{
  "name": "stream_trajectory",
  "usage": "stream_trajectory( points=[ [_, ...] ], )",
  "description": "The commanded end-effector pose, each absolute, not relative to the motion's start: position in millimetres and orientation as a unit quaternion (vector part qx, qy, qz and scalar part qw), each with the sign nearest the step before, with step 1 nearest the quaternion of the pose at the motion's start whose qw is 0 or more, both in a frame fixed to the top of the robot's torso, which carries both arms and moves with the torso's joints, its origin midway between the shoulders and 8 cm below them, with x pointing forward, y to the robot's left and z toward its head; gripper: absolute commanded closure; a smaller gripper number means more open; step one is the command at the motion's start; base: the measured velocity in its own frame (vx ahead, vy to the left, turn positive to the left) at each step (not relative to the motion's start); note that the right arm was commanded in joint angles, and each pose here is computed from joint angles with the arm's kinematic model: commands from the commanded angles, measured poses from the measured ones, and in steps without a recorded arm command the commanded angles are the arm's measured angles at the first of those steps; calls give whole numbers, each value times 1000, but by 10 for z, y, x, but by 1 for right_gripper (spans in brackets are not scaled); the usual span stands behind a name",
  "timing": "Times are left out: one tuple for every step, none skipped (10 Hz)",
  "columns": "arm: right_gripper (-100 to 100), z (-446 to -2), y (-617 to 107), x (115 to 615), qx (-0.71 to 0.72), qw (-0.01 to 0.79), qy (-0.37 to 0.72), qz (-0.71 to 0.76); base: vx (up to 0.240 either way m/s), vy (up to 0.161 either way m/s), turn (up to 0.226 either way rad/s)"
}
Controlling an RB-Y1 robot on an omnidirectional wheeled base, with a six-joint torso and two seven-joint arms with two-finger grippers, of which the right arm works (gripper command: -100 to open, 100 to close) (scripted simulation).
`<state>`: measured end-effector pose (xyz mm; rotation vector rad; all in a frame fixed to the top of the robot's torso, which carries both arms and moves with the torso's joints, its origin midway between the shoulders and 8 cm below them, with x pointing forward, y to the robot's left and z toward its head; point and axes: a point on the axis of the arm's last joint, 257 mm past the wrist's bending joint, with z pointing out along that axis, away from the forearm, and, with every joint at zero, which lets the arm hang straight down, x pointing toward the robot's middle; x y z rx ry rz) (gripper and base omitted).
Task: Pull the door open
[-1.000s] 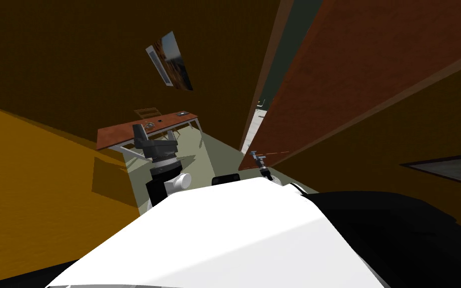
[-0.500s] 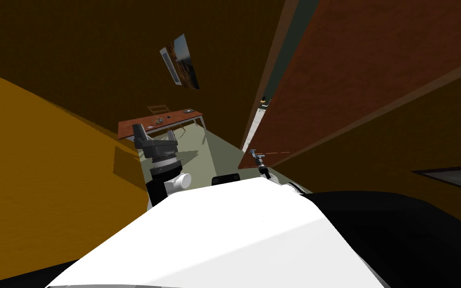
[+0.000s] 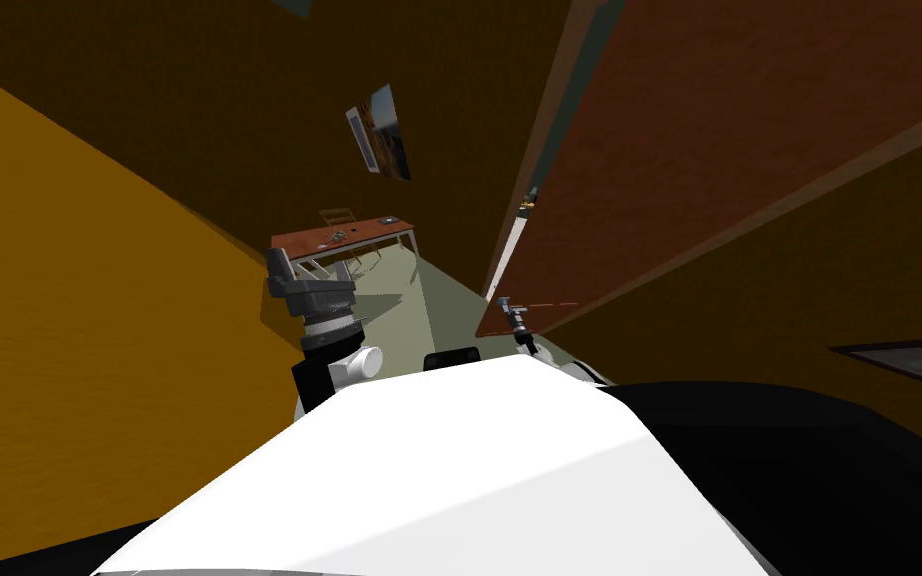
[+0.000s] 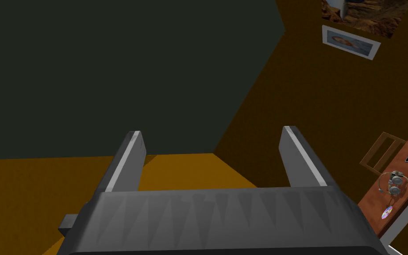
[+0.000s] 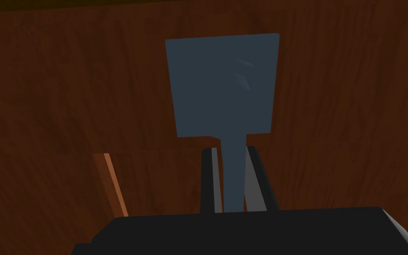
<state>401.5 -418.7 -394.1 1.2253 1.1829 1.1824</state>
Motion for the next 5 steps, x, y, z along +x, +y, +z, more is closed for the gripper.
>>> stream_trajectory(
  points=[
    [100, -3927, -4186, 4075, 511, 512, 489, 489, -179, -83, 148],
    [100, -3925, -4178, 4108, 512, 512, 487, 487, -182, -57, 117],
    [100, -3926, -4163, 4096, 511, 511, 488, 489, -80, -17, 33],
    [100, -3938, -4175, 4001, 506, 506, 494, 493, -121, -37, 144],
    [100, -3937, -4181, 3972, 505, 505, 495, 495, -198, -52, 115]
  ],
)
